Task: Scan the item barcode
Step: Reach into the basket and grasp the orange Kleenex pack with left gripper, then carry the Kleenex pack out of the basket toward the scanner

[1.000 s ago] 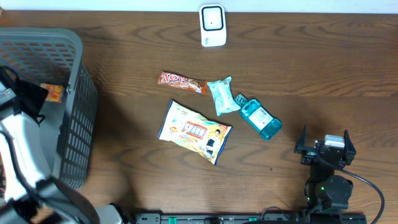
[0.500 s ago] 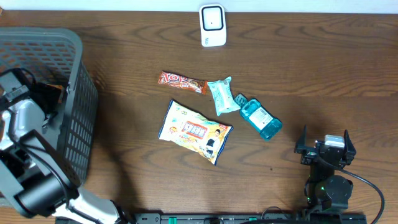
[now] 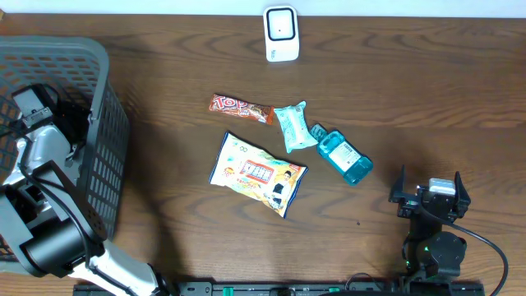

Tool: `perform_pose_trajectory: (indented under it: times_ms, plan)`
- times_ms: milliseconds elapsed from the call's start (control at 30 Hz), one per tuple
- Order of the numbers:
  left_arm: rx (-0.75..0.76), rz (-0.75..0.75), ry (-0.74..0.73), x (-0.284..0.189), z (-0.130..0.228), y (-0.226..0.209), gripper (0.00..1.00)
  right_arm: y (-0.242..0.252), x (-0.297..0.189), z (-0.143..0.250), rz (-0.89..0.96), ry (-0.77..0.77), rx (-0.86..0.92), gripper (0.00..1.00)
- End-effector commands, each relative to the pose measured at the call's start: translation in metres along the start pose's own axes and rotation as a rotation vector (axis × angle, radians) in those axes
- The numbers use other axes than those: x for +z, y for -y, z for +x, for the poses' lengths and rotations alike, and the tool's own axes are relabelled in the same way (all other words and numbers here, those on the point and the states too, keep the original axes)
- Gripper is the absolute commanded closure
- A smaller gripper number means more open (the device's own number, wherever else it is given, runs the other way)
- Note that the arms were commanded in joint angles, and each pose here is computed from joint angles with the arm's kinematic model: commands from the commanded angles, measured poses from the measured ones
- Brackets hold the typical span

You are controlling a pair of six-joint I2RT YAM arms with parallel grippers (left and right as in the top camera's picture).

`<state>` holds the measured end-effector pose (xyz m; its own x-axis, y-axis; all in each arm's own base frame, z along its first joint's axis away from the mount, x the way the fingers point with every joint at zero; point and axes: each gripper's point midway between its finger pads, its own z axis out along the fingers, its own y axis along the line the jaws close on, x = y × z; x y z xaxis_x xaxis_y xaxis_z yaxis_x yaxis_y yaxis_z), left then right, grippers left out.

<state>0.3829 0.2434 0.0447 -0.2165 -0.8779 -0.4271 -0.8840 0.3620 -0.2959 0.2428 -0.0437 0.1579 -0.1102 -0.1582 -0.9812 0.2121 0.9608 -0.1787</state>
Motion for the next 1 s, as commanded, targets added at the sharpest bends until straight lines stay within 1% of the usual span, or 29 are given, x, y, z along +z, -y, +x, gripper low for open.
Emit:
perform_pose_trajectory:
  times_ms: [0,200,433,600,733,767,800,833,867,900,933,967]
  plan:
    - [-0.003,0.007,-0.003,0.003,0.001,0.002,0.02,0.001,0.000,0.001,0.005,-0.005,-0.010,0.01]
    - [-0.049,0.008,-0.003,0.004,0.001,0.003,0.02,0.001,0.000,0.002,0.005,-0.005,-0.010,0.01]
    - [-0.036,0.019,-0.007,0.006,0.007,0.011,0.01,0.001,0.000,0.001,0.005,-0.005,-0.010,0.01]
    - [-0.020,0.018,-0.021,0.021,0.017,0.015,0.01,0.001,0.000,0.002,0.005,-0.005,-0.010,0.01]
    - [-0.014,-0.011,-0.055,0.040,0.030,0.007,0.00,0.001,0.000,0.002,0.005,-0.005,-0.010,0.01]
    - [-0.014,-0.019,-0.065,0.044,0.034,0.004,0.03,0.001,0.000,0.002,0.005,-0.005,-0.010,0.01]
    - [-0.013,-0.027,-0.074,0.048,0.037,0.002,0.09,0.001,0.000,0.002,0.005,-0.005,-0.010,0.01]
    - [-0.012,-0.034,-0.082,0.051,0.039,0.000,0.21,0.001,0.000,0.002,0.005,-0.005,-0.010,0.01]
    - [-0.011,-0.038,-0.091,0.053,0.042,-0.002,0.31,0.001,0.000,0.001,0.005,-0.005,-0.010,0.01]
    - [-0.011,-0.044,-0.099,0.053,0.044,-0.003,0.45,0.001,0.000,0.002,0.005,-0.005,-0.010,0.01]
    - [-0.010,-0.050,-0.104,0.053,0.046,-0.005,0.57,0.001,0.000,0.002,0.005,-0.005,-0.010,0.01]
    - [-0.011,-0.051,-0.107,0.053,0.046,-0.005,0.67,0.001,0.000,0.002,0.005,-0.005,-0.010,0.01]
